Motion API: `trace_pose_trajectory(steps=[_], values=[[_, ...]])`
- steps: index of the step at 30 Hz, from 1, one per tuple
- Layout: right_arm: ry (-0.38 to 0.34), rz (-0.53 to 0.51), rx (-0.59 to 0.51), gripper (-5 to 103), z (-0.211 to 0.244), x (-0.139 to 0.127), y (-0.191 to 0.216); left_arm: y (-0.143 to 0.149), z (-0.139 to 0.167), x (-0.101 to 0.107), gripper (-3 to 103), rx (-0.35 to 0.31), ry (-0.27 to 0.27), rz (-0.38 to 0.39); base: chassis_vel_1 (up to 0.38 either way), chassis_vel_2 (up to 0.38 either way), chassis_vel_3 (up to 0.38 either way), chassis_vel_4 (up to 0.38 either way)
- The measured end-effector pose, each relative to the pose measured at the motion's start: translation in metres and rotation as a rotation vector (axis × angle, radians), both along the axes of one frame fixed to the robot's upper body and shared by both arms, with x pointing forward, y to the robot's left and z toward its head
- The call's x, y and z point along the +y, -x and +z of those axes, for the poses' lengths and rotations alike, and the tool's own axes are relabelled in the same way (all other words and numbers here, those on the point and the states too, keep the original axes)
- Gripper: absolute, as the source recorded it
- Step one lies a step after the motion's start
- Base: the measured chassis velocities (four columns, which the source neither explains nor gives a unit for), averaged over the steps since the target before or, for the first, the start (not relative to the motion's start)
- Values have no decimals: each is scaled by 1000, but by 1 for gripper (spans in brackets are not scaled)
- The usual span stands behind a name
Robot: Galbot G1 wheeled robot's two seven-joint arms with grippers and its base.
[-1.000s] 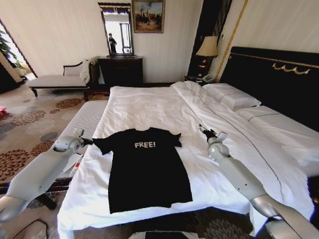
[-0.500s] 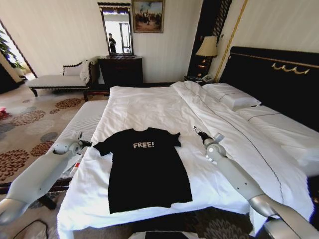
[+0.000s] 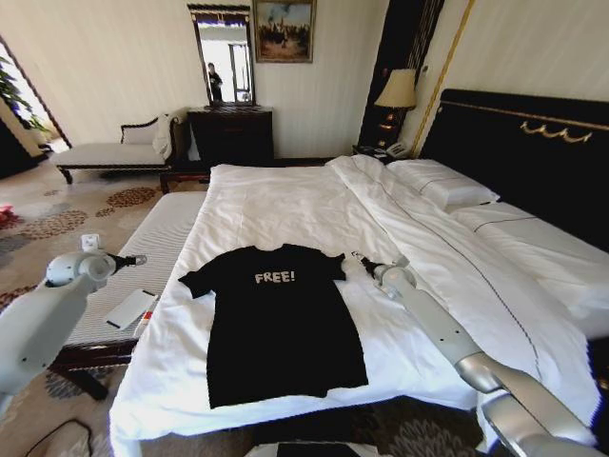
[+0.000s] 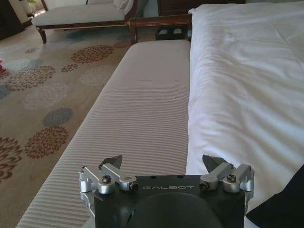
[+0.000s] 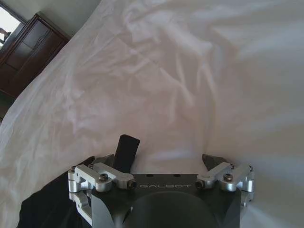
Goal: Fold the clothes on the bed.
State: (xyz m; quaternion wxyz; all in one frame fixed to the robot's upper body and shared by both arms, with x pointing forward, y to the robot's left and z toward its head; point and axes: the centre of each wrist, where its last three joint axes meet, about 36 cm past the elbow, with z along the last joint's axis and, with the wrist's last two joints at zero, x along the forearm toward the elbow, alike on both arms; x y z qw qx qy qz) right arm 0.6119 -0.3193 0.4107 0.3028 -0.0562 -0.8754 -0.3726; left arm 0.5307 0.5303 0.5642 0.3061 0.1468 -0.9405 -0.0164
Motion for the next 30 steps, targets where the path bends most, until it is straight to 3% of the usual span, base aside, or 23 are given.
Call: trace_pose_trajectory(steps=[7,8,15,22,25,27,30], values=[[-33,42,13,100,-5,12,0,2,0,-8,100,-1,-9,-8,0,0,0,0],[-45,55,2,103,-7,14,1,2,0,-9,100,-1,-10,-9,0,0,0,0],[-89,79,-122,95,-9,18,-2,1,-8,-12,100,13,-14,-10,0,0,0,0],[-94,89,-143,93,-14,24,-4,1,-14,-13,100,24,-19,-6,0,0,0,0],[-77,100,-139,80,-19,28,-2,1,-16,-12,100,28,-23,-4,0,0,0,0],[-67,103,-138,80,-21,28,-2,1,-16,-12,100,30,-24,-4,0,0,0,0],[-42,103,-153,63,-23,27,-1,2,-19,-12,100,37,-28,-1,0,0,0,0]])
